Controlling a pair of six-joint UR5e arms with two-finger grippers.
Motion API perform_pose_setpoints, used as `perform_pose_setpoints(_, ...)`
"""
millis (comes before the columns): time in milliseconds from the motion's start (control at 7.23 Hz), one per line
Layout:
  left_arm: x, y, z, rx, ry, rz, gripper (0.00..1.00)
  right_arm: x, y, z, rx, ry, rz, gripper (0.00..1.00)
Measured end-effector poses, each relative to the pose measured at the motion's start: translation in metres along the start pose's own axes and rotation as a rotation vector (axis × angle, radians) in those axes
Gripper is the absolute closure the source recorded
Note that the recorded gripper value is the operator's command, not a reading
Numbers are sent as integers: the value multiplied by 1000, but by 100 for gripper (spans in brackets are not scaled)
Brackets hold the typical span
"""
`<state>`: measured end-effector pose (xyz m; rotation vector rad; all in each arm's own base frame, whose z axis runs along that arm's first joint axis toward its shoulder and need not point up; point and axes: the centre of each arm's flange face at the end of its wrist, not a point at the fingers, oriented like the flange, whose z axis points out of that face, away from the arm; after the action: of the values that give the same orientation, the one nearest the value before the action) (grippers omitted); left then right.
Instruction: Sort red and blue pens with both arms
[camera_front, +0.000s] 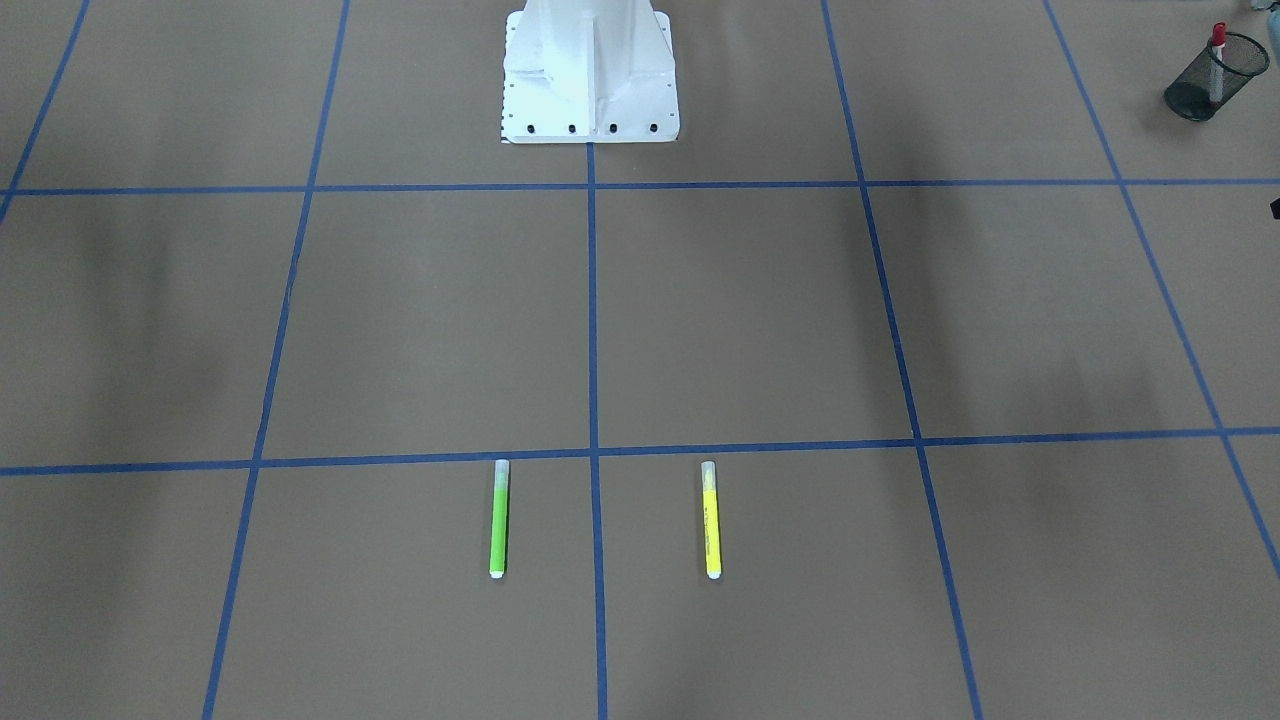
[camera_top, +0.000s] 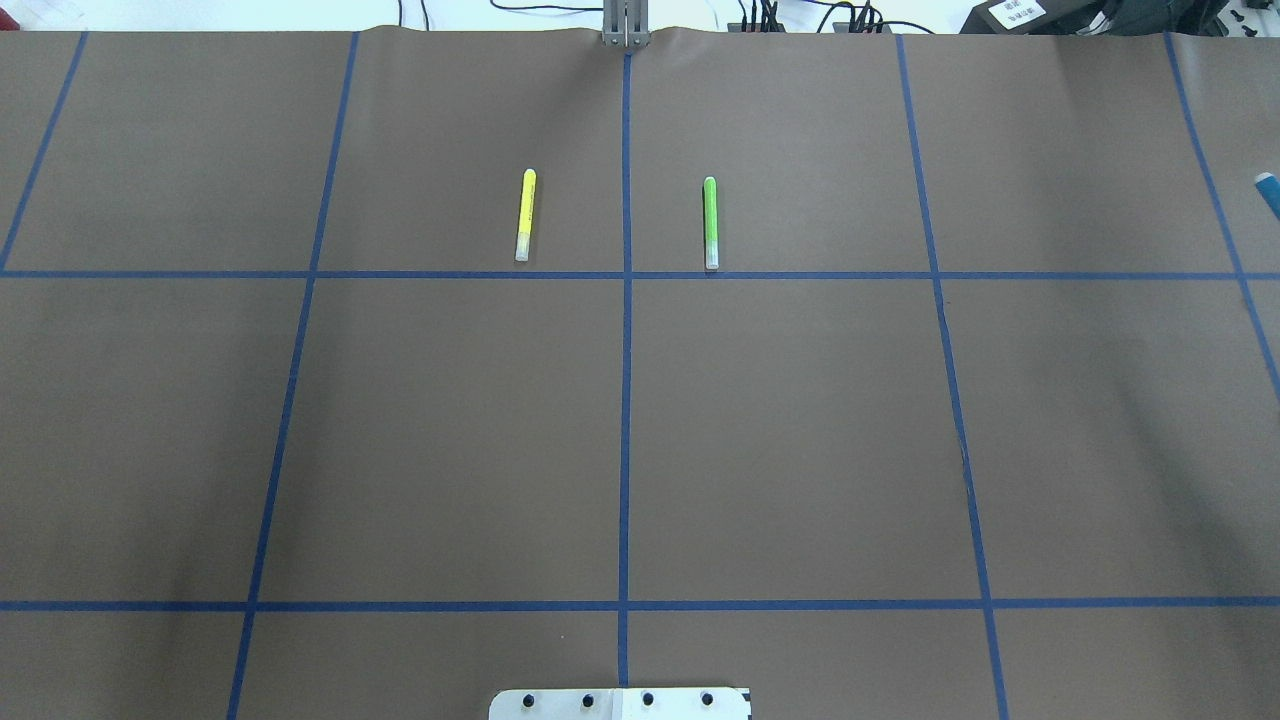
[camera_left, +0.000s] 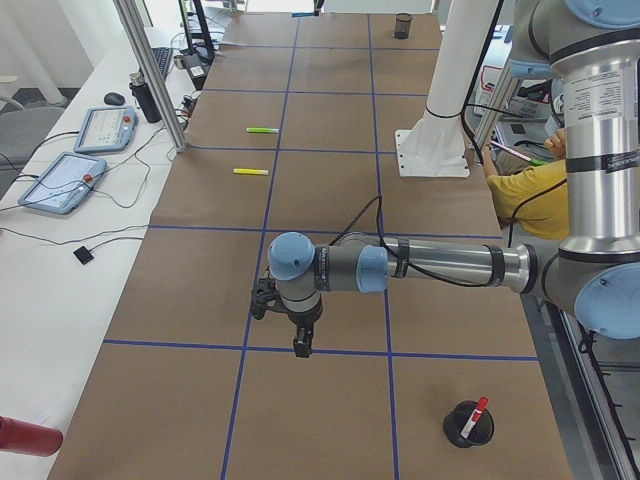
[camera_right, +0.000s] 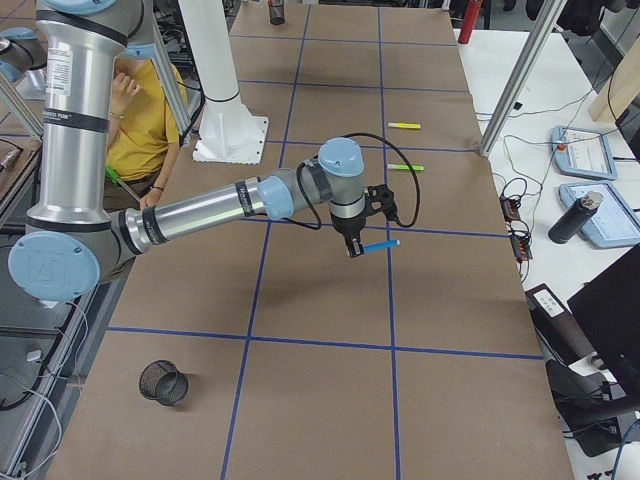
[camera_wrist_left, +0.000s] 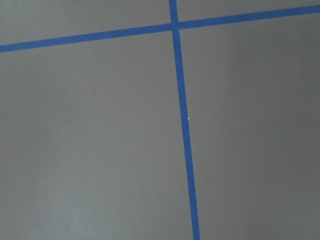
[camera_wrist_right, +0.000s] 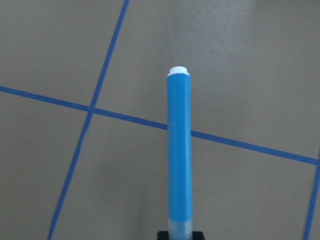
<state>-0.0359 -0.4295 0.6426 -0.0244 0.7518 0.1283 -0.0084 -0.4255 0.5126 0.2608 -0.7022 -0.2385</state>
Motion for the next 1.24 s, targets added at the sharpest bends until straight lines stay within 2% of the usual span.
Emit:
perform_pose_setpoints(138, 0, 0, 0, 0, 0, 0, 0, 34, 39, -6, -17, 41, -32, 100)
perform_pose_setpoints(277, 0, 0, 0, 0, 0, 2, 0, 60, 79, -15, -36, 64, -24, 100)
perform_pose_setpoints(553, 2, -1, -1, 4, 0, 6, 0, 95, 158, -30, -90, 70, 19, 100)
perform_pose_setpoints(968, 5, -2, -3, 10, 10, 14, 0, 135, 269, -57, -132, 5, 281, 100)
perform_pose_setpoints(1106, 6, -3, -3, 12, 20, 15, 0, 138, 306, -60, -148, -47, 404, 100)
perform_pose_setpoints(1245, 7, -3, -4, 14, 28, 17, 0, 131, 338, -64, -166, -129, 554, 100)
